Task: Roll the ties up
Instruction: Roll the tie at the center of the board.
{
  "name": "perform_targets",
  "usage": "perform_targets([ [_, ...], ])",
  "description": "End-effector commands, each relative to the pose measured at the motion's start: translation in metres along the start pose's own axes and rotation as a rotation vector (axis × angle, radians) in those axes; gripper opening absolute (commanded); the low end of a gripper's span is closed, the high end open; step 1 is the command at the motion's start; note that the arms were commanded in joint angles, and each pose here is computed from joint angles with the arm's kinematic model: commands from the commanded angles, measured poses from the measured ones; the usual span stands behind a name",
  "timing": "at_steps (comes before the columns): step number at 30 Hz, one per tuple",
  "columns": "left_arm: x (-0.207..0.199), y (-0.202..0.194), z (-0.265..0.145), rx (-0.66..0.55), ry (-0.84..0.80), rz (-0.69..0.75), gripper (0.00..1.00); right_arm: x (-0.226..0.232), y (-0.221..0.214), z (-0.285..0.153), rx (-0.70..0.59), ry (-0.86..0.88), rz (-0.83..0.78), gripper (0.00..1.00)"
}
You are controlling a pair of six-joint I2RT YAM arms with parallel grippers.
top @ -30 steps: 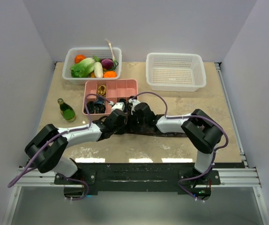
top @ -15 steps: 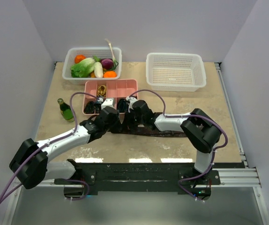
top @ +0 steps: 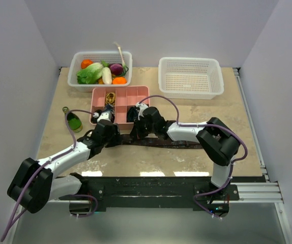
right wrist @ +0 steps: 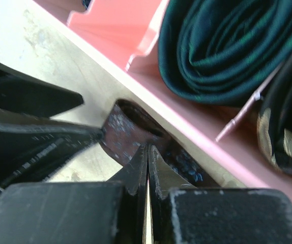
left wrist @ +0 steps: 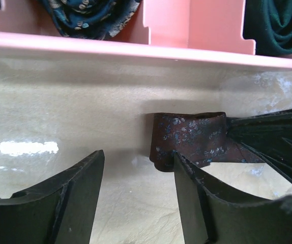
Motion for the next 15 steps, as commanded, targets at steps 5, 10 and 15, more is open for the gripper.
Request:
perform_targets([
  [5,-0.015,0.007,0.005,-0.069,-0.183,-0.071,0.73,0.003,0.009,0.01,-0.02,0.01,-0.031,0.0],
  [10,-0.009,0.003,0.009,-0.055,-0.216,-0.105,0.71,-0.001,-0.002,0.012,0.001,0.003,-0.022,0.0],
  [15,-0.007,0.001,0.01,-0.062,-0.29,-0.15,0.69,-0.004,-0.01,0.016,0.02,-0.004,-0.014,0.0],
])
Point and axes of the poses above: each gripper's point midway between its finger pads, its own z axis out along the fingers, its own x axis along the line the jaws close on, y = z × x, the point moved 5 cm from there along -z, back along the fingers, and after that the axes turned 7 degrees about -z, right-handed, at the moved point
